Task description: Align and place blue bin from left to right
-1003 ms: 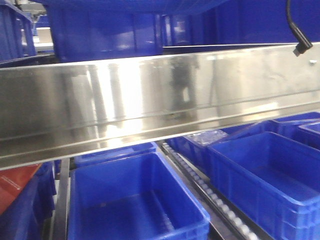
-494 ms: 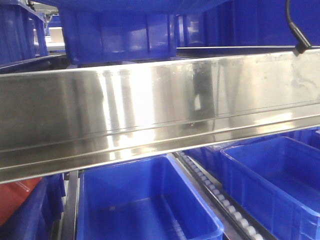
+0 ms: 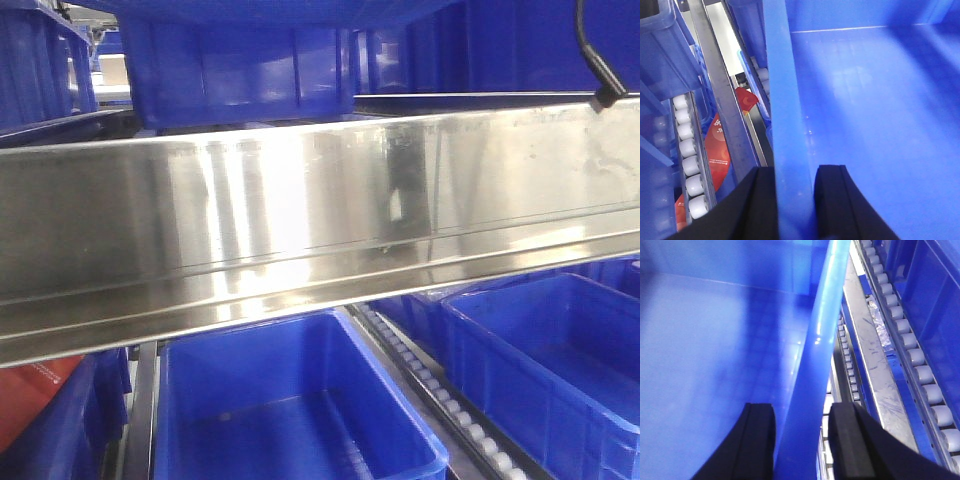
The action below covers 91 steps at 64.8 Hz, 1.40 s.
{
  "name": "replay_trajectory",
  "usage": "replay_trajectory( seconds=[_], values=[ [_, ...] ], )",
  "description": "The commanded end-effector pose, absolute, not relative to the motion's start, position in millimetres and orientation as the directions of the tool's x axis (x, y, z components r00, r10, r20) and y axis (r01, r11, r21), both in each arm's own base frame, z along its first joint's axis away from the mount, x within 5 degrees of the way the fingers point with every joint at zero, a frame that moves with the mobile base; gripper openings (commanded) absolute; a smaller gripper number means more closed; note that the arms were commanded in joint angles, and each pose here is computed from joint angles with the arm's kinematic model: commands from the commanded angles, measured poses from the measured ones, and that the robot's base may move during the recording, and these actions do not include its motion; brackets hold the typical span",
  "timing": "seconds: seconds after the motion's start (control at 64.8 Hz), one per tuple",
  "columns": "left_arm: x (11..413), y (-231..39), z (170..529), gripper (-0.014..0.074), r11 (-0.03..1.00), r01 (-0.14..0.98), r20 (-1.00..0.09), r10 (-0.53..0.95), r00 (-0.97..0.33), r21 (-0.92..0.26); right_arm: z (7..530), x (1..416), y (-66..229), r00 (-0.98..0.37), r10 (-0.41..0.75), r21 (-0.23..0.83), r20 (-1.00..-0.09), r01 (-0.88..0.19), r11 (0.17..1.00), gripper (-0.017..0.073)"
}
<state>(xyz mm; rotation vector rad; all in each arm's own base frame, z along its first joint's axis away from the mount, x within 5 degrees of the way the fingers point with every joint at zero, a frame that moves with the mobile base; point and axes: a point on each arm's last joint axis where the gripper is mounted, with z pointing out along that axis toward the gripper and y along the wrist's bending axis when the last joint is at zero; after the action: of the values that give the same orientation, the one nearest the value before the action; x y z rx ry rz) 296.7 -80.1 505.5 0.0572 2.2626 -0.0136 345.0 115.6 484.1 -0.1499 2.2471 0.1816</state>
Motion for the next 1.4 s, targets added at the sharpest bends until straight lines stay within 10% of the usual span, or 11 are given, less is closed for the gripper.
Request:
replay_trajectory(
  seconds=[0.0, 1.389],
  values=[
    [286, -87, 527, -0.001, 0.991, 0.121, -0.847, 0.018, -0.532, -0.055, 498, 346, 118, -0.532, -0.002, 0.109, -0.847, -0.176, 0.978, -0.0079],
    [311, -113, 500, -0.001, 0.957, 0.194, -0.765, -0.043, -0.642, -0.216, 493, 375, 102, -0.431, -0.06, 0.023, -0.9, -0.185, 0.982, -0.0079]
  ],
)
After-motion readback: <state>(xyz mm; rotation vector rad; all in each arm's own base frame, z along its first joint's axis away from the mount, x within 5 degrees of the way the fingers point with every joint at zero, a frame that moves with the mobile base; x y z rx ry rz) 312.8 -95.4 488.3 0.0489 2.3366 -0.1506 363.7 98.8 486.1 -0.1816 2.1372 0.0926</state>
